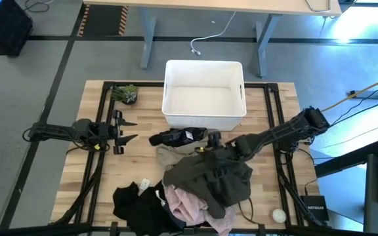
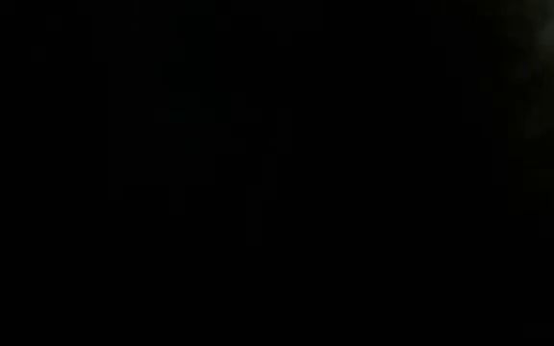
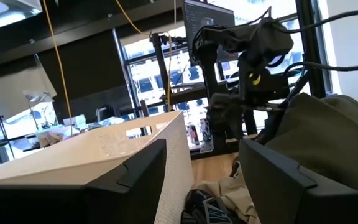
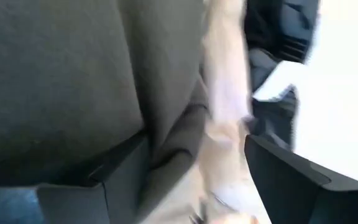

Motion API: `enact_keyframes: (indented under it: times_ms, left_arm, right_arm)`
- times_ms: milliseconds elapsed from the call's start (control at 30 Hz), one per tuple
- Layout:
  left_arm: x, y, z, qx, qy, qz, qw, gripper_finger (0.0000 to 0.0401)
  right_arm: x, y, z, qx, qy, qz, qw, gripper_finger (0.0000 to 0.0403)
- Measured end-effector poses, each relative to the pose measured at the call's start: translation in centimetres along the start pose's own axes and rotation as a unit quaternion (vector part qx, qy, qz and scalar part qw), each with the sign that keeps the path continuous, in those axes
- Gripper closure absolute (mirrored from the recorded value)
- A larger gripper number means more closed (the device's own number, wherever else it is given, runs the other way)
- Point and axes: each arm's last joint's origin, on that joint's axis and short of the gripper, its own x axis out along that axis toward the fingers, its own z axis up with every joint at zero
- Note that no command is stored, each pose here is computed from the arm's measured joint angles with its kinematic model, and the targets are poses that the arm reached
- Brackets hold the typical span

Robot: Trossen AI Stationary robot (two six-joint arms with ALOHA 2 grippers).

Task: Sort clothes
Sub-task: Put the gray wood jacket into the white laundry bin

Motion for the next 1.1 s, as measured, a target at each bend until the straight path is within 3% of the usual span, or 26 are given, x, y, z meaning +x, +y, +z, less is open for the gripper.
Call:
enact_keyframes:
  times_ms: [133,233,367,500,567,733,833,1100]
  left_arm:
    - [0.0,0.0,0.0,-0.005,0.0,0.0,1.0,0.0203]
    - [0.0,0.0,0.0,-0.005,0.0,0.0,1.0,0.0203]
    - [0.0,0.0,0.0,-0.004,-0.001,0.0,1.0,0.0203]
    - [0.0,0.0,0.0,-0.004,0.0,0.0,1.0,0.0203]
    - [0.0,0.0,0.0,-0.004,-0.001,0.0,1.0,0.0203]
    - [0.0,0.0,0.0,-0.004,0.0,0.0,1.0,0.0203]
    - [0.0,0.0,0.0,-0.004,0.0,0.0,1.0,0.0203]
    - [0.0,0.0,0.0,-0.003,0.0,0.0,1.0,0.0203]
  right_arm:
    - [1.4,0.5,0.3,0.014,-0.035,0.088,0.995,0.0133]
    - [2.3,1.0,0.3,0.006,-0.037,0.115,0.993,0.0161]
    - [3.6,1.5,0.0,-0.012,-0.013,0.13,0.991,0.0232]
    - [3.4,1.5,0.2,-0.039,-0.015,0.139,0.989,0.0341]
    - [2.4,1.3,0.7,-0.047,-0.032,0.142,0.988,0.0382]
    - [-2.6,-0.1,2.5,-0.04,-0.12,0.15,0.98,0.0367]
    - [-5.5,-1.0,3.2,-0.052,-0.171,0.142,0.974,0.0382]
    - [-14.2,-4.9,5.1,-0.048,-0.318,-0.008,0.947,0.0378]
